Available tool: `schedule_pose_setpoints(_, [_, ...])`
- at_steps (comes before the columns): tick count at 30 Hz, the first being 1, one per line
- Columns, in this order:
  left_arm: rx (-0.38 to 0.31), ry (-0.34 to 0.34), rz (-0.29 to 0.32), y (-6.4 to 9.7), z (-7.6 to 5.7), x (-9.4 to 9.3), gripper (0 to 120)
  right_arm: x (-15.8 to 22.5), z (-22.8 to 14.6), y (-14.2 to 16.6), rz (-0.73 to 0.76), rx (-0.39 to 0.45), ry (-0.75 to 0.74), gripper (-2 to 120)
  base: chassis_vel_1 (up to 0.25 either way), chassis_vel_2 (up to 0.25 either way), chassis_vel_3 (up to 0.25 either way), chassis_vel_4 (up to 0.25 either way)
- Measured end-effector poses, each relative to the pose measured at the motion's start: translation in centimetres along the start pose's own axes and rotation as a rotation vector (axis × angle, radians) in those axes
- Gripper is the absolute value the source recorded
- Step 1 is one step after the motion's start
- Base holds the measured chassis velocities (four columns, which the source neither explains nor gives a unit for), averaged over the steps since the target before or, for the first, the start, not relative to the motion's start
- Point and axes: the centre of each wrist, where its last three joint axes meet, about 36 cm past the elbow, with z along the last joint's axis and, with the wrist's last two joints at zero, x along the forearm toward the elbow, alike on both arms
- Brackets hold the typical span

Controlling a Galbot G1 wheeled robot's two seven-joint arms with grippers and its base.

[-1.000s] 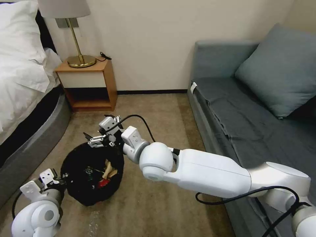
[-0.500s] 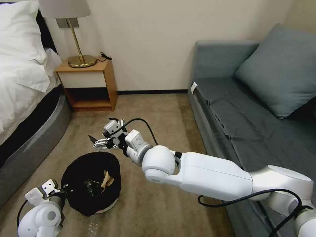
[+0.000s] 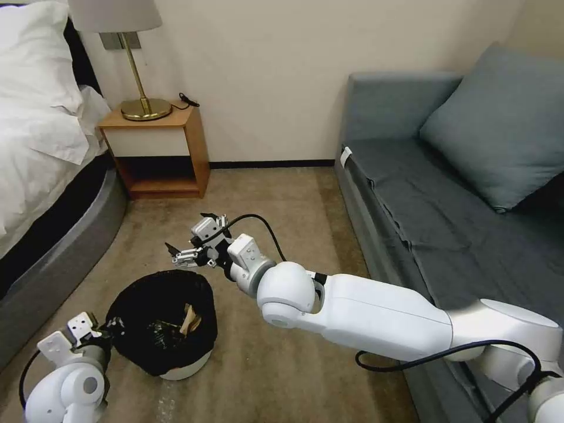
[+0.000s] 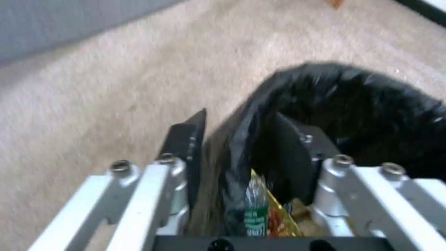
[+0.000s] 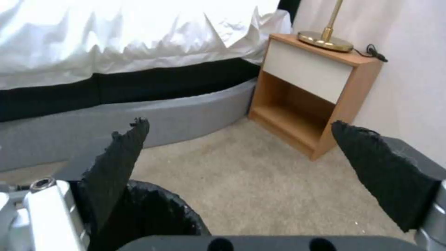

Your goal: Pick up the trash bin, then pick up the garbage on the floor and place it into the trash bin.

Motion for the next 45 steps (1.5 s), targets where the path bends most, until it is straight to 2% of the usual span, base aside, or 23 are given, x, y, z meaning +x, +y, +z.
schedule_pose_setpoints(2, [-0.033, -0.055, 0.008, 0.1, -0.2, 0.4, 55, 0.0, 0.0, -0.1, 0.004, -0.006, -0.002, 100, 0.0, 0.0, 0.0, 0.0])
schedule_pose_setpoints(3, [-0.033, -0.055, 0.008, 0.1, -0.2, 0.4, 55, 0.0, 0.0, -0.1, 0.004, -0.006, -0.002, 100, 0.0, 0.0, 0.0, 0.0])
schedule_pose_setpoints(4, [-0.054, -0.109, 0.023, 0.2, -0.4, 0.6, 62, 0.0, 0.0, -0.3, 0.011, -0.014, -0.009, 100, 0.0, 0.0, 0.0, 0.0])
schedule_pose_setpoints(6, [-0.1, -0.28, 0.099, 0.3, -0.8, 1.0, 70, 0.0, -0.3, -1.1, 0.039, -0.049, -0.041, 100, 0.0, 0.0, 0.0, 0.0])
schedule_pose_setpoints(7, [-0.1, -0.28, 0.099, 0.3, -0.8, 1.0, 70, 0.0, -0.3, -1.1, 0.039, -0.049, -0.041, 100, 0.0, 0.0, 0.0, 0.0])
schedule_pose_setpoints(8, [-0.128, -0.368, 0.154, 0.4, -1.3, 1.3, 74, 0.2, -0.5, -2.0, 0.067, -0.083, -0.077, 100, 0.0, 0.0, 0.0, 0.0])
schedule_pose_setpoints(9, [-0.149, -0.427, 0.195, 0.3, -1.7, 1.7, 80, 0.3, -0.9, -3.2, 0.104, -0.114, -0.119, 100, 0.0, 0.0, 0.0, 0.0])
schedule_pose_setpoints(10, [-0.16, -0.455, 0.213, 0.2, -2.0, 1.9, 83, 0.5, -1.1, -3.9, 0.131, -0.128, -0.146, 100, 0.0, 0.0, 0.0, 0.0])
schedule_pose_setpoints(11, [-0.16, -0.455, 0.213, 0.2, -2.0, 1.9, 83, 0.5, -1.1, -3.9, 0.131, -0.128, -0.146, 100, 0.0, 0.0, 0.0, 0.0])
schedule_pose_setpoints(13, [-0.201, -0.535, 0.26, -0.4, -2.6, 2.7, 94, 1.9, -1.3, -7.8, 0.26, -0.171, -0.235, 100, 0.0, 0.0, 0.0, 0.0])
schedule_pose_setpoints(15, [-0.228, -0.573, 0.286, -1.1, -2.8, 3.3, 102, 4.7, -0.5, -11.2, 0.382, -0.182, -0.281, 100, 0.0, 0.0, 0.0, 0.0])
schedule_pose_setpoints(16, [-0.228, -0.573, 0.286, -1.1, -2.8, 3.3, 102, 4.7, -0.5, -11.2, 0.382, -0.182, -0.281, 100, 0.0, 0.0, 0.0, 0.0])
schedule_pose_setpoints(19, [-0.264, -0.602, 0.326, -2.6, -2.8, 4.1, 109, 10.9, 1.6, -15.0, 0.553, -0.114, -0.323, 100, 0.0, 0.0, 0.0, 0.0])
schedule_pose_setpoints(20, [-0.264, -0.602, 0.326, -2.6, -2.8, 4.1, 109, 10.9, 1.6, -15.0, 0.553, -0.114, -0.323, 100, 0.0, 0.0, 0.0, 0.0])
schedule_pose_setpoints(21, [-0.282, -0.605, 0.335, -3.1, -2.6, 4.3, 111, 13.4, 2.8, -15.2, 0.602, -0.089, -0.322, 100, 0.0, 0.0, 0.0, 0.0])
schedule_pose_setpoints(23, [-0.305, -0.604, 0.347, -3.8, -2.2, 4.4, 113, 17.3, 4.4, -14.6, 0.667, -0.056, -0.297, 100, 0.0, 0.0, 0.0, 0.0])
schedule_pose_setpoints(24, [-0.305, -0.604, 0.347, -3.8, -2.2, 4.4, 113, 17.3, 4.4, -14.6, 0.667, -0.056, -0.297, 100, 0.0, 0.0, 0.0, 0.0])
schedule_pose_setpoints(27, [-0.331, -0.603, 0.358, -4.9, -1.7, 4.8, 115, 22.1, 5.5, -11.6, 0.763, -0.025, -0.24, 100, 0.0, 0.0, 0.0, 0.0])
schedule_pose_setpoints(28, [-0.331, -0.603, 0.358, -4.9, -1.7, 4.8, 115, 22.1, 5.5, -11.6, 0.763, -0.025, -0.24, 100, 0.0, 0.0, 0.0, 0.0])
schedule_pose_setpoints(34, [-0.371, -0.604, 0.324, -5.5, -1.6, 6.0, 110, 24.9, 6.6, -7.2, 0.892, -0.013, -0.141, 100, 0.0, 0.0, 0.0, 0.0])
schedule_pose_setpoints(36, [-0.373, -0.604, 0.32, -5.6, -1.6, 6.2, 109, 25.1, 6.7, -6.8, 0.902, -0.017, -0.132, 100, 0.0, 0.0, 0.0, 0.0])
schedule_pose_setpoints(40, [-0.38, -0.6, 0.306, -5.8, -1.3, 6.6, 101, 25.5, 7.0, -5.3, 0.93, -0.04, -0.102, 100, 0.0, 0.0, 0.0, 0.0])
schedule_pose_setpoints(45, [-0.397, -0.582, 0.298, -5.7, -0.8, 6.7, 100, 25.1, 7.4, -4.0, 0.953, -0.09, -0.08, 100, 0.0, 0.0, 0.0, 0.0])
